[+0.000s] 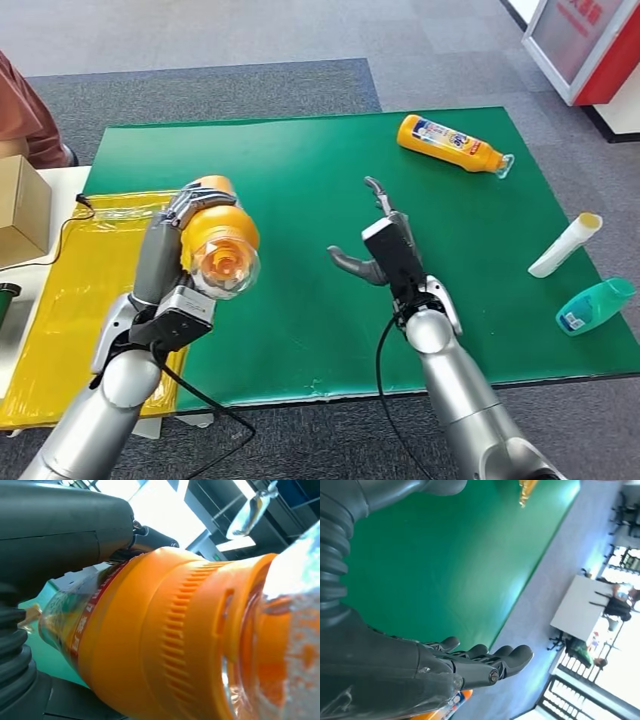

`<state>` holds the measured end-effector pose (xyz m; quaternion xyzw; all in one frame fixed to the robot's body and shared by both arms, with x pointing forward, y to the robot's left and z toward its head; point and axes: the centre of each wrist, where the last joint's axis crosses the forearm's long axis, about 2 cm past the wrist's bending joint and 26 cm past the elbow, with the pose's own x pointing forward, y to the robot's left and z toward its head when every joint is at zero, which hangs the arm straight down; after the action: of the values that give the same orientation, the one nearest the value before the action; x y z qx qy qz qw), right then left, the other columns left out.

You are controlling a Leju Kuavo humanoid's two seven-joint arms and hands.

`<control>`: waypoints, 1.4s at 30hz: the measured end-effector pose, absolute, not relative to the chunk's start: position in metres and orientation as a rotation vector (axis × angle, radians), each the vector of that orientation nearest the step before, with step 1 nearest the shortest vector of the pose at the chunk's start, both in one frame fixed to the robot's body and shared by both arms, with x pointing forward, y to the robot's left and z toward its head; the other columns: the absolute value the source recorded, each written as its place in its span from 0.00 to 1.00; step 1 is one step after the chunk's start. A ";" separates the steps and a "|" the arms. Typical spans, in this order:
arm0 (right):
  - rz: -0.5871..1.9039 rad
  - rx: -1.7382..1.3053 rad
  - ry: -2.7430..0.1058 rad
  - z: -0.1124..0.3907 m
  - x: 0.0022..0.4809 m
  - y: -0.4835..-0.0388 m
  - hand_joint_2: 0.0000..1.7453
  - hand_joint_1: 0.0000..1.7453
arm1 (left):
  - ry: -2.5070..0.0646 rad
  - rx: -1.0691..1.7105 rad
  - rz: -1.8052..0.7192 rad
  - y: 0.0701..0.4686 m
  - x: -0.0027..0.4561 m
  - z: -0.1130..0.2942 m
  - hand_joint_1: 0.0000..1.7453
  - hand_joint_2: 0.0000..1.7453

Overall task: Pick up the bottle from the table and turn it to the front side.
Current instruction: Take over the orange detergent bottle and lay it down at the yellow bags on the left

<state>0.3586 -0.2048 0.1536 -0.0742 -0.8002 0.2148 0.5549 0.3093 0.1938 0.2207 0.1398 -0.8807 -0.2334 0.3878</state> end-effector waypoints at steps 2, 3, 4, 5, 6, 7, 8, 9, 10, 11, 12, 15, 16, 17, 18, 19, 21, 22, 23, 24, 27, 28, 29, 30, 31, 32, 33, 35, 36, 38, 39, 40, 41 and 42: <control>0.470 -0.164 -1.915 0.159 0.355 -0.209 1.00 0.00 | -2.224 0.466 -0.595 0.198 0.308 0.214 1.00 1.00; 0.455 -0.160 -1.927 0.161 0.354 -0.210 1.00 0.00 | -2.215 0.527 -0.599 0.201 0.307 0.210 1.00 1.00; 0.442 -0.158 -1.939 0.163 0.352 -0.212 1.00 0.00 | -2.205 0.584 -0.605 0.203 0.306 0.206 1.00 1.00; 0.430 -0.156 -1.952 0.166 0.350 -0.214 1.00 0.00 | -2.193 0.634 -0.614 0.205 0.305 0.203 1.00 1.00; 0.418 -0.155 -1.964 0.168 0.349 -0.215 1.00 0.00 | -2.179 0.679 -0.625 0.207 0.304 0.199 1.00 1.00; 0.406 -0.153 -1.976 0.170 0.347 -0.217 1.00 0.00 | -2.163 0.726 -0.640 0.208 0.302 0.196 1.00 1.00; 0.395 -0.152 -1.988 0.172 0.346 -0.218 1.00 0.00 | -2.146 0.772 -0.657 0.209 0.301 0.193 1.00 1.00; 0.385 -0.151 -1.998 0.174 0.344 -0.220 1.00 0.00 | -2.131 0.812 -0.673 0.210 0.300 0.191 1.00 1.00; 0.378 -0.151 -2.007 0.176 0.343 -0.221 1.00 0.00 | -2.118 0.840 -0.685 0.210 0.299 0.189 1.00 1.00; 0.373 -0.152 -2.015 0.177 0.342 -0.222 1.00 0.00 | -2.108 0.854 -0.691 0.211 0.298 0.187 1.00 1.00; 0.368 -0.151 -2.022 0.178 0.341 -0.223 1.00 0.00 | -2.097 0.862 -0.696 0.211 0.298 0.185 1.00 1.00; 0.346 -0.144 -2.043 0.182 0.339 -0.225 1.00 0.00 | -2.045 0.928 -0.732 0.212 0.298 0.182 1.00 1.00; 0.338 -0.139 -2.053 0.183 0.338 -0.226 1.00 0.00 | -2.021 0.973 -0.755 0.213 0.298 0.180 1.00 1.00; 0.330 -0.130 -2.065 0.185 0.337 -0.227 1.00 0.00 | -1.994 1.028 -0.783 0.213 0.299 0.179 1.00 1.00; 0.323 -0.119 -2.080 0.187 0.335 -0.228 1.00 0.00 | -1.965 1.088 -0.815 0.213 0.299 0.176 1.00 1.00; 0.316 -0.105 -2.098 0.190 0.334 -0.228 1.00 0.00 | -1.932 1.151 -0.851 0.213 0.299 0.173 1.00 1.00; 0.308 -0.080 -2.135 0.199 0.332 -0.228 1.00 0.00 | -1.863 1.254 -0.915 0.212 0.299 0.164 1.00 1.00; 0.307 -0.071 -2.152 0.203 0.331 -0.228 1.00 0.00 | -1.832 1.286 -0.937 0.211 0.299 0.160 1.00 1.00; 0.307 -0.065 -2.167 0.207 0.330 -0.227 1.00 0.00 | -1.799 1.305 -0.955 0.210 0.299 0.155 1.00 1.00; 0.308 -0.060 -2.182 0.210 0.329 -0.227 1.00 0.00 | -1.763 1.318 -0.975 0.208 0.300 0.149 1.00 1.00; 0.321 -0.070 -2.231 0.221 0.325 -0.224 1.00 0.00 | -1.651 1.314 -1.043 0.206 0.301 0.128 1.00 1.00; 0.326 -0.077 -2.245 0.224 0.323 -0.222 1.00 0.00 | -1.621 1.299 -1.064 0.207 0.301 0.121 1.00 1.00; 0.328 -0.084 -2.260 0.227 0.321 -0.221 1.00 0.00 | -1.596 1.280 -1.083 0.208 0.302 0.115 1.00 1.00; 0.329 -0.087 -2.273 0.229 0.319 -0.221 1.00 0.00 | -1.575 1.260 -1.097 0.210 0.302 0.110 1.00 1.00; 0.327 -0.088 -2.285 0.231 0.318 -0.220 1.00 0.00 | -1.558 1.239 -1.107 0.211 0.303 0.105 1.00 1.00; 0.325 -0.088 -2.299 0.233 0.316 -0.220 1.00 0.00 | -1.541 1.220 -1.114 0.213 0.303 0.100 1.00 1.00; 0.322 -0.089 -2.311 0.235 0.315 -0.220 1.00 0.00 | -1.525 1.206 -1.120 0.214 0.303 0.096 1.00 1.00; 0.318 -0.091 -2.332 0.239 0.313 -0.221 1.00 0.00 | -1.498 1.188 -1.131 0.216 0.302 0.089 1.00 1.00; 0.317 -0.092 -2.340 0.240 0.312 -0.221 1.00 0.00 | -1.487 1.182 -1.136 0.216 0.302 0.086 1.00 1.00; 0.316 -0.093 -2.349 0.242 0.311 -0.222 1.00 0.00 | -1.471 1.173 -1.143 0.217 0.301 0.082 1.00 1.00; 0.316 -0.093 -2.353 0.242 0.310 -0.222 1.00 0.00 | -1.465 1.170 -1.145 0.217 0.301 0.081 1.00 1.00; 0.316 -0.093 -2.355 0.243 0.310 -0.222 1.00 0.00 | -1.460 1.167 -1.146 0.217 0.301 0.080 1.00 1.00; 0.316 -0.093 -2.359 0.243 0.310 -0.222 1.00 0.00 | -1.454 1.165 -1.148 0.217 0.301 0.079 1.00 1.00; 0.315 -0.095 -2.366 0.244 0.309 -0.222 1.00 0.00 | -1.444 1.162 -1.149 0.217 0.302 0.078 1.00 1.00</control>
<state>0.3088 -0.2224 0.2439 -0.0368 -0.9211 0.1226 0.3678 0.3017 0.2175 0.0777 0.4726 -0.5873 -0.4672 0.4620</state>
